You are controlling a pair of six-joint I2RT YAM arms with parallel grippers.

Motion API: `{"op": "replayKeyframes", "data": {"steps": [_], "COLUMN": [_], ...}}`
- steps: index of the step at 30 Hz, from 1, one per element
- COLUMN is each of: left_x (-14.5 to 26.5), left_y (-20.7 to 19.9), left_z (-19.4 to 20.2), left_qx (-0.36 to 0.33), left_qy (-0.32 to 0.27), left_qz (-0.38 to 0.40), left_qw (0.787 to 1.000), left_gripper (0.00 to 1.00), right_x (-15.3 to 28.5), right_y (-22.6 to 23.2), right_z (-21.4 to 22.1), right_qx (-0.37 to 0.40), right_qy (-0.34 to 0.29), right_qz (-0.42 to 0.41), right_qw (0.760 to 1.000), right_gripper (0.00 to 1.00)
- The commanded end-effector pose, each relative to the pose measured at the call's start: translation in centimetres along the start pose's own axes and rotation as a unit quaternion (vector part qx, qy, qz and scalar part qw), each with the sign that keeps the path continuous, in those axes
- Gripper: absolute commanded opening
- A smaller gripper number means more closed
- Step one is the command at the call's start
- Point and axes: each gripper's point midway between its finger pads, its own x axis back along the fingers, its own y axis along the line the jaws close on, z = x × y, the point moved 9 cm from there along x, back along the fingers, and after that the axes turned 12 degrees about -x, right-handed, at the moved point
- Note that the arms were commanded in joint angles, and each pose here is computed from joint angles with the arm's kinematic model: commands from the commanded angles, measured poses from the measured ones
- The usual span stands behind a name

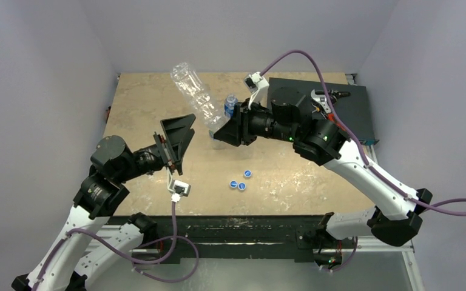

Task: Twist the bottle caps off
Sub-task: Pick up the plastic bottle at the center of the board.

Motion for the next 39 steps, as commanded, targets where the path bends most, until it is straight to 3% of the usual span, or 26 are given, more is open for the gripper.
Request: {"op": "replayKeyframes", "data": {"steps": [1, 9, 21, 25, 31, 33, 37, 39], "left_x": [0.2, -0.1, -0.5, -0.2, 0.8, 1.1, 1.5, 1.7], "left_y": [1.8, 0.9, -0.8, -0.5, -0.8, -1.2, -2.2, -2.6], "left_z": [0.9, 1.9, 1.4, 1.3, 0.6, 0.2, 0.1, 0.4], "left_qx": [-0.100, -0.110, -0.111, -0.075, 0.007, 0.019, 0.061, 0.118], "left_qy": [0.037, 0.081, 0.063, 0.059, 0.054, 0.051, 0.071, 0.093], "left_qz": [-0.039, -0.008, 0.026, 0.025, 0.026, 0.026, 0.051, 0.055], "left_qw": [0.993, 0.991, 0.992, 0.995, 0.998, 0.998, 0.994, 0.987], "left_gripper": [1.00, 1.00, 0.99, 0.85, 0.46, 0.44, 0.43, 0.44], "right_x": [0.4, 0.0, -0.3, -0.1, -0.1, 0.0, 0.3, 0.7], "right_y": [1.9, 2.4, 2.2, 1.9, 2.4, 2.9, 3.5, 3.7], "right_z": [0.0, 0.8, 2.5, 2.6, 1.9, 1.4, 0.4, -0.2], "right_qx": [0.007, 0.007, 0.006, -0.002, -0.008, -0.008, -0.007, -0.011], "right_qy": [0.025, 0.060, 0.118, 0.117, 0.104, 0.094, 0.066, 0.045], "right_qz": [-0.041, -0.051, -0.017, 0.003, 0.010, -0.002, -0.003, 0.006], "right_qw": [0.999, 0.997, 0.993, 0.993, 0.995, 0.996, 0.998, 0.999], "right_gripper": [0.01, 0.00, 0.00, 0.00, 0.00, 0.12, 0.76, 0.89]}}
